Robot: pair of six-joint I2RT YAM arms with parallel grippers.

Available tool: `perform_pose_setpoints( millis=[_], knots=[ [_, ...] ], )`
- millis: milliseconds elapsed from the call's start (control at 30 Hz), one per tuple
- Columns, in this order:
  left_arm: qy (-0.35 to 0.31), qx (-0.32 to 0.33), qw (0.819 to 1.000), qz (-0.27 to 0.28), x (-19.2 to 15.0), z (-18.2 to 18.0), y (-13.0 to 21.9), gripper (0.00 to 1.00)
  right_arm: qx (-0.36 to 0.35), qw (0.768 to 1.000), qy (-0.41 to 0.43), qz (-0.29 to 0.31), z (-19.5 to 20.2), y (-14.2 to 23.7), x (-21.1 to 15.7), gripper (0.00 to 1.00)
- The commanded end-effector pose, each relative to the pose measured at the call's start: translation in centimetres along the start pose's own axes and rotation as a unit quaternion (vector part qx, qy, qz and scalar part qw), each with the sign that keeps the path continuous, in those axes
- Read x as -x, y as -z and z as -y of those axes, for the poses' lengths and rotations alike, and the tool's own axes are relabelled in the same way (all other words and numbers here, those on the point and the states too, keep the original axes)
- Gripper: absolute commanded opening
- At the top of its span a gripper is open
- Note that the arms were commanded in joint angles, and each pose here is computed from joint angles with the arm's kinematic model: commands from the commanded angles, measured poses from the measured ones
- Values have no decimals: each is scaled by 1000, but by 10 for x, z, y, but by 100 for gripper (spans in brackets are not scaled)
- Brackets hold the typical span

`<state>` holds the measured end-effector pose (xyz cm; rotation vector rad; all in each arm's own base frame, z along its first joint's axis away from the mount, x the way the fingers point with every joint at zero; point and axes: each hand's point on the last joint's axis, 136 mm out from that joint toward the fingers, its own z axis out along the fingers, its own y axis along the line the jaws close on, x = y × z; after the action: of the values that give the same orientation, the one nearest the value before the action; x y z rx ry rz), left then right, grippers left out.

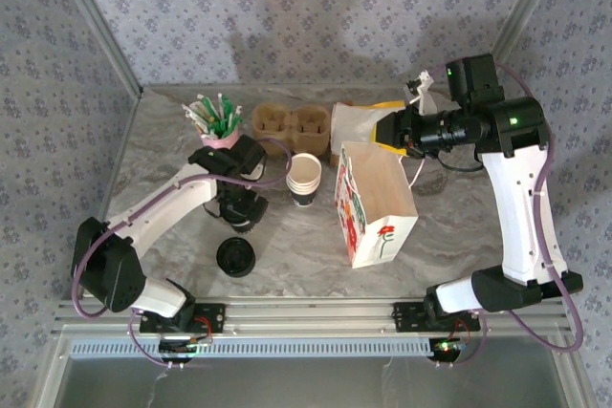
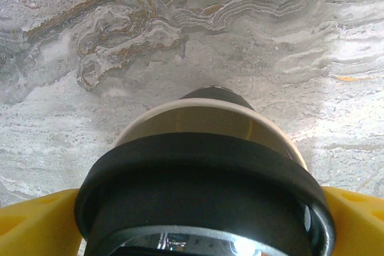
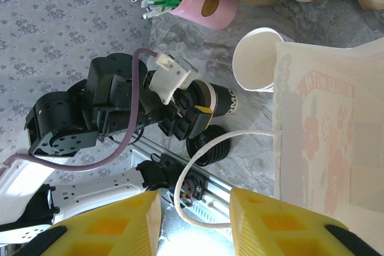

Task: Pack the takeout coffee

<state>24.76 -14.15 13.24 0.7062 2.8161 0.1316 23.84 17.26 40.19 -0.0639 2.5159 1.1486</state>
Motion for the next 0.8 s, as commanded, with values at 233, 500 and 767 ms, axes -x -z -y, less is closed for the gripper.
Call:
perform_pose_setpoints(
  millis=[233, 500, 767],
  knots=[
    [-17, 10, 1000, -10, 1, -2, -1, 97, 7, 1000, 10, 10, -6, 6, -1, 37],
    [-19, 10, 1000, -4, 4, -2, 1, 99, 7, 1000, 11, 10, -6, 7, -2, 37],
    [-19, 0, 1000, 19, 10, 0, 11, 100, 10, 1000, 9, 11, -7, 7, -1, 37]
  ],
)
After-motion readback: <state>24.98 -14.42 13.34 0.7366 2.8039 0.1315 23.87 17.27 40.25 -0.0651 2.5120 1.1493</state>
